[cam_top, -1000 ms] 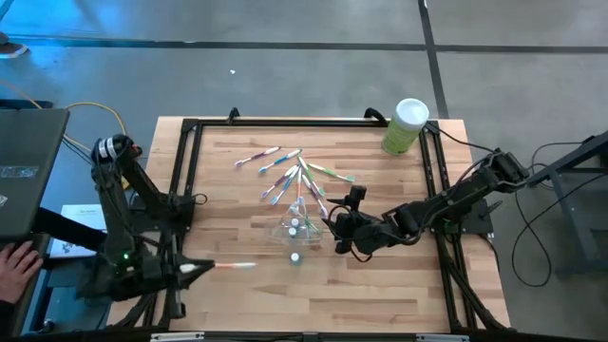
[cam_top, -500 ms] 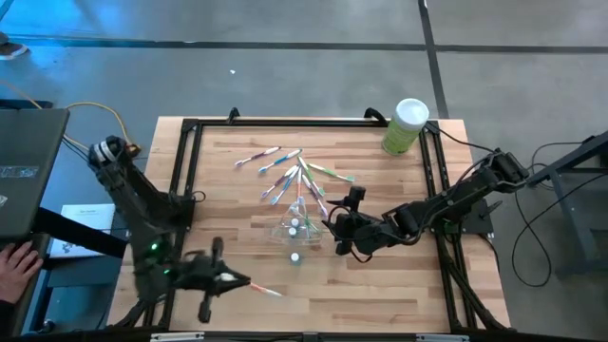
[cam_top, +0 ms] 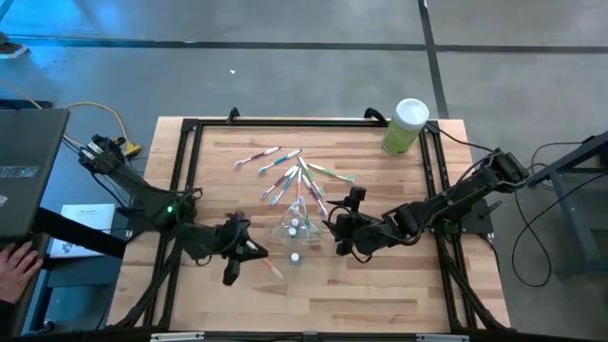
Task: Pick & Place toothbrushing station
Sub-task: Put the orange toothbrush into the transparent organizer
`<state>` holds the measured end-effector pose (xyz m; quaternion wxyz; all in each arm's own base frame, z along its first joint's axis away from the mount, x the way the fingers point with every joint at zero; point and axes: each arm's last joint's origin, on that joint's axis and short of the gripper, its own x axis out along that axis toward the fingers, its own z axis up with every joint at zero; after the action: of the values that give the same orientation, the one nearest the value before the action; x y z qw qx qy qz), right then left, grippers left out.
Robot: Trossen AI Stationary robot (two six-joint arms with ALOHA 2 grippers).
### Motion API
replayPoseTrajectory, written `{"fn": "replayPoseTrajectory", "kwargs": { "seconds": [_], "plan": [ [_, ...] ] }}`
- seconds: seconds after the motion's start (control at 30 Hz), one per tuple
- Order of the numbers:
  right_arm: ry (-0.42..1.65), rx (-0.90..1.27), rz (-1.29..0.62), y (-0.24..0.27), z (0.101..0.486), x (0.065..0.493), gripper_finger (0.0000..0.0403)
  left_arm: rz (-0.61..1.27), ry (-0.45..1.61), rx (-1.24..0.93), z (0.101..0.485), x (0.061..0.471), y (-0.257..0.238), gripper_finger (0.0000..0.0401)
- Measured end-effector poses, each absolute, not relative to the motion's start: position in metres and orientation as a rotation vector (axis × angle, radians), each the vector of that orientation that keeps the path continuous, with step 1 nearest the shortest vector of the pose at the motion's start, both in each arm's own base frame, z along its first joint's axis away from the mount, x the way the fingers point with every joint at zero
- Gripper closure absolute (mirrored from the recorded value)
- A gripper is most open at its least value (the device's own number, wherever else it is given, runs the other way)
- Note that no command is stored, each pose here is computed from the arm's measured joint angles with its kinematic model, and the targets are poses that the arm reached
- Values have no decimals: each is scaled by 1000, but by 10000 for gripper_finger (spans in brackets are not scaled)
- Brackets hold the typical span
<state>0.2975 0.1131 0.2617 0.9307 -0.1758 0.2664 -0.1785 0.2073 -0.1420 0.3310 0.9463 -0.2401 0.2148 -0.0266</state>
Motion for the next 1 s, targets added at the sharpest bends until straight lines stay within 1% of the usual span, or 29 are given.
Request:
{"fn": "replayPoseTrajectory", "kwargs": {
  "seconds": [0.13, 0.37, 0.63, 1.0],
  "plan": [
    [549, -359, -376, 109, 262, 299, 147, -38, 502, -475, 334, 209, -134, 397],
    [569, -334, -346, 101, 261, 303, 147, 86, 572, -460, 329, 214, -112, 397],
    [582, -318, -339, 93, 257, 305, 147, 165, 646, -452, 324, 215, -91, 396],
    [606, -313, -379, 78, 242, 305, 147, 260, 631, -386, 324, 224, -63, 396]
  ]
}}
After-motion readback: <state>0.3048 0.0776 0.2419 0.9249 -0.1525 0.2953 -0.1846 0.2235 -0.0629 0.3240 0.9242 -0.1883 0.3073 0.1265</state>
